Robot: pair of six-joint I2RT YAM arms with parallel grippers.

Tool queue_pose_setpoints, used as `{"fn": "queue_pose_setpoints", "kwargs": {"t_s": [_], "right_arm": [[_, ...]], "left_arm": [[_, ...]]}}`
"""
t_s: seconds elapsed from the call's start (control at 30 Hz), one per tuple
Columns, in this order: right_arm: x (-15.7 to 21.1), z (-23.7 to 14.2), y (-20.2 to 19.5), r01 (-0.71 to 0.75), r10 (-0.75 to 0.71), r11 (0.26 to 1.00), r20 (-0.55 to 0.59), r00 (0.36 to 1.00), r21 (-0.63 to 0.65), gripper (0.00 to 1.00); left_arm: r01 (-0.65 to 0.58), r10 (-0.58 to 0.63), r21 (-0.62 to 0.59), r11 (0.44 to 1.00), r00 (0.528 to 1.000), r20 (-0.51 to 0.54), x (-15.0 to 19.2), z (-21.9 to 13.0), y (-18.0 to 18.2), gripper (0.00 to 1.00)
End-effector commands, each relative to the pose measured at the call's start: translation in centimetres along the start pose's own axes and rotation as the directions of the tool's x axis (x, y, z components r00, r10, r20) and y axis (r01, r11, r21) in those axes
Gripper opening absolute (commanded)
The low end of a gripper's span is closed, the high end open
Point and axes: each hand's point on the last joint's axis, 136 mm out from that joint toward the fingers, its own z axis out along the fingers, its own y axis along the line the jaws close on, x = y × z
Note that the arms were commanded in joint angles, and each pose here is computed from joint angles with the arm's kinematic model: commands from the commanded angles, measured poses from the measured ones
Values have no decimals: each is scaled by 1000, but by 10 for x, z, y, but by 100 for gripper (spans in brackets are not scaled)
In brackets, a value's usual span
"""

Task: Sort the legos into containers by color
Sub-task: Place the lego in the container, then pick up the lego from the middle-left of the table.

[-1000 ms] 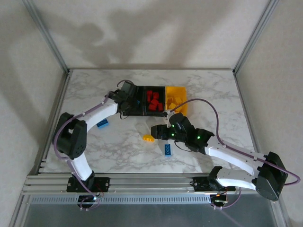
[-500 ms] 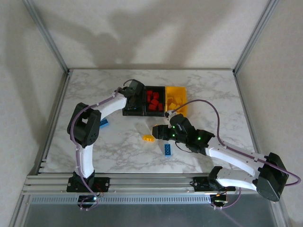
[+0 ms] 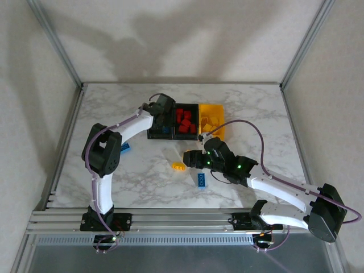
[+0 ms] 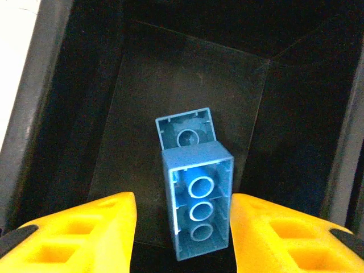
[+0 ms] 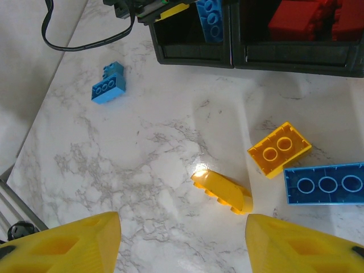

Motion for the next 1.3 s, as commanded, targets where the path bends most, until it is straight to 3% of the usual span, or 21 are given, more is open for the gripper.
{"fn": "queue_pose_setpoints", "kwargs": {"t_s": [0.0,0.33,0.73,0.93,1.0,1.27], "right_arm": [[-2,-5,2,4,-4,1000,18,1000,1,60],[-6,-10,-2,12,-13,999,29,999,35,63],[-6,-16,-14,-3,0,995,27,1000,103,69],[-4,-10,-6,4,-5,998,11,1000,66,69],[-3,-8,-2,9,-9,999,0,1000,52,70],[6,12,34,81,-82,995,-23,996,-53,73]], "left_arm": [[-12,12,9,1000,999,49,-12,-32,-1,48],[-5,-5,93,996,994,107,-18,-91,5,50],[26,-43,156,987,993,105,20,-131,42,57],[82,-89,57,995,987,133,39,-135,90,64],[123,-125,22,992,983,135,45,-132,111,72],[243,-224,-113,963,962,155,59,-111,178,81]]}}
